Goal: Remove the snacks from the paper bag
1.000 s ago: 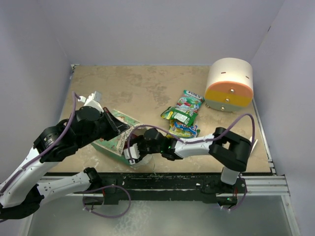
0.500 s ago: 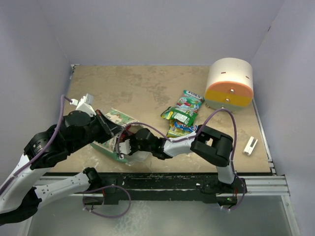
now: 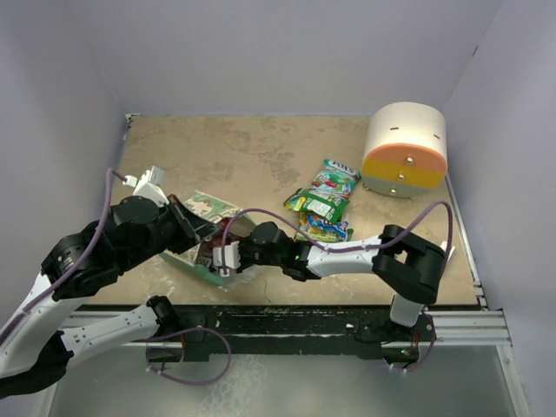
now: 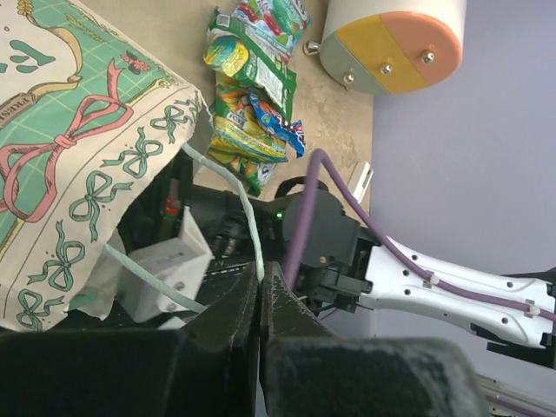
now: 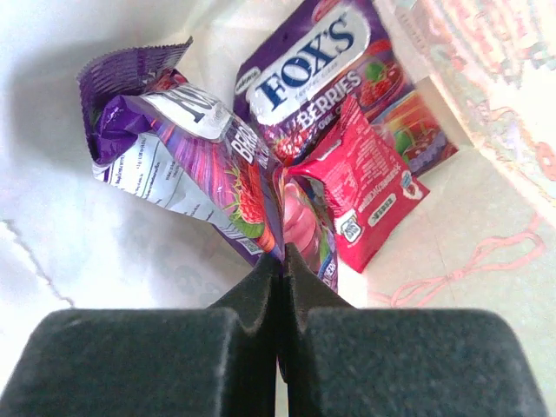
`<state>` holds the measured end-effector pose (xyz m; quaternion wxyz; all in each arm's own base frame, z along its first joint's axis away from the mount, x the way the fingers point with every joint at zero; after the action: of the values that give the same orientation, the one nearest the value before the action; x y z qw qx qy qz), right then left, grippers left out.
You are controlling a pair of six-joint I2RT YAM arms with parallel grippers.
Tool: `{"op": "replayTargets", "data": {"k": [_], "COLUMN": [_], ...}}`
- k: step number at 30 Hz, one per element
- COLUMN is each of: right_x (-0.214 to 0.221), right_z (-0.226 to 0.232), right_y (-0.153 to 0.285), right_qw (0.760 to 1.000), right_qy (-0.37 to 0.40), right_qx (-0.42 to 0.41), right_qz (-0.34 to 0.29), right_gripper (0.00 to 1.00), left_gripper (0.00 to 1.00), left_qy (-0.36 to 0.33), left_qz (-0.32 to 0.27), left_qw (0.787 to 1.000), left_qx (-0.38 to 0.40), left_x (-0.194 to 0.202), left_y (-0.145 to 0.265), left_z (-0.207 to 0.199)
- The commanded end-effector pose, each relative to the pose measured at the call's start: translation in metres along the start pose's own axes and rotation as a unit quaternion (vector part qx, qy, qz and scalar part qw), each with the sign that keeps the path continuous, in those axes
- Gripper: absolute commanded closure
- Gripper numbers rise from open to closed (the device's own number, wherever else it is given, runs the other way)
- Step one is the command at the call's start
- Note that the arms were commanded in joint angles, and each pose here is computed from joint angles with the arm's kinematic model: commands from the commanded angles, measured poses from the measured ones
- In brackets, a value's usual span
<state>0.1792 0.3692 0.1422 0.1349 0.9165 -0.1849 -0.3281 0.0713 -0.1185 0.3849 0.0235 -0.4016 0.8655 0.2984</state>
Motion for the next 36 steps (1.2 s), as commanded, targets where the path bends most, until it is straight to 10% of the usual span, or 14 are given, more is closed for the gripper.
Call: {"op": "replayTargets", "data": {"k": [1, 29, 36], "right_x": [-0.024, -0.080, -0.121], "right_z": [-0.017, -0.046, -0.086], "right_y": [0.019, 0.199, 0.234], "right_qw": [0.998, 0.913, 0.877], "right_qy": [-0.034, -0.396, -0.461], "right_qx": [0.009, 0.093, 0.127], "right_qz": [-0.050, 0.041, -0.040], "right_gripper": [1.00, 1.00, 1.00], "left_gripper": [1.00, 1.00, 1.00], "left_qy": [0.002, -0.001, 0.011], "left_qz": [-0.012, -0.031, -0.025], "left_qw": [0.999, 0.999, 0.999], "left_qx": [0.031, 0.032, 0.024], "left_x": [-0.003, -0.002, 0.001], "left_y": [0.005, -0.010, -0.017], "left_z": [-0.005, -0.002, 0.002]}}
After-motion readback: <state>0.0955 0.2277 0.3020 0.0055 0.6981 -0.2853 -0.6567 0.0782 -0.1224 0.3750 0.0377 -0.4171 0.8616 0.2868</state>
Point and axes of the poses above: each gripper's point midway between its finger pads, its own y axis back along the fingers, its own z axis along the line the jaws close on, x = y × z, the point moved 10 cm from there along y, back along the fingers, and after that the axes turned 14 degrees about y, right-handed, at the moved point
